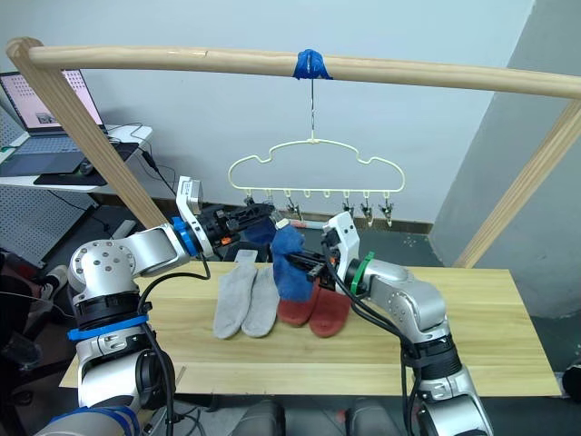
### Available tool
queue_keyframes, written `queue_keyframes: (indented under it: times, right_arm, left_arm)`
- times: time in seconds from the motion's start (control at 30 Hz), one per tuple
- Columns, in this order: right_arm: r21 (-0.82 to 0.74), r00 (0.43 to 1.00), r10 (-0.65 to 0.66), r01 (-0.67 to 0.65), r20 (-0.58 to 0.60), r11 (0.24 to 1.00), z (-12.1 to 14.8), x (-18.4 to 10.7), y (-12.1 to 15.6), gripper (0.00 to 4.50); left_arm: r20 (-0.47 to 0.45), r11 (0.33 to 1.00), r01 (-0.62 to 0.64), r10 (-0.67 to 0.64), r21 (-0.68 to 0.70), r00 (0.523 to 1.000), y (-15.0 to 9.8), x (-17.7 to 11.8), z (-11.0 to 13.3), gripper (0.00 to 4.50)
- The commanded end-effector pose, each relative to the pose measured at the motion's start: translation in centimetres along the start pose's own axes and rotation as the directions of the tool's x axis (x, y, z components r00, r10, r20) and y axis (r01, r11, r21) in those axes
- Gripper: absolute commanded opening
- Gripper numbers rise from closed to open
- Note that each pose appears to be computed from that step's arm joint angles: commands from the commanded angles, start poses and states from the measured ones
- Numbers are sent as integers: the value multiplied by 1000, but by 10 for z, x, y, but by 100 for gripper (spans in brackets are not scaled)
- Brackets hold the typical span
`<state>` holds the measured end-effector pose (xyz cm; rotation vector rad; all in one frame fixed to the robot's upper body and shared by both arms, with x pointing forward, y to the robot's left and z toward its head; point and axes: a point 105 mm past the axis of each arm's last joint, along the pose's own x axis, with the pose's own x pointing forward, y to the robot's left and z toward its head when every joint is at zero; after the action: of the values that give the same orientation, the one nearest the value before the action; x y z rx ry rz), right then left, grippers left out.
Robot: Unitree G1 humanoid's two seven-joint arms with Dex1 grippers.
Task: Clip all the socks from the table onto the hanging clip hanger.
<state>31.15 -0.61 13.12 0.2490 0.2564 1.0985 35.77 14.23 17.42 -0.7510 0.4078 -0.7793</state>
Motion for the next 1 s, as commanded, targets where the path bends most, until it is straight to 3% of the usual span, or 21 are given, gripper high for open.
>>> queue_keyframes:
  times: [0.03, 0.67, 0.93, 1.0]
  right_arm:
    - [-37, 998, 35, -33, 54, 999, 19, 0, 10, 4]
    - [32, 993, 24, -28, 117, 999, 31, 11, 9, 4]
    - [23, 996, 12, -14, 92, 1000, 25, 14, 6, 4]
    - [23, 996, 7, -9, 90, 1000, 24, 14, 4, 0]
  left_arm:
    - [22, 999, 34, -35, 24, 999, -9, -1, 7, 25]
    - [40, 997, 74, -74, 4, 996, -16, 0, 7, 25]
    - [51, 992, 85, -90, 89, 995, -22, -2, 10, 25]
    - [56, 991, 83, -90, 105, 994, -21, -4, 9, 96]
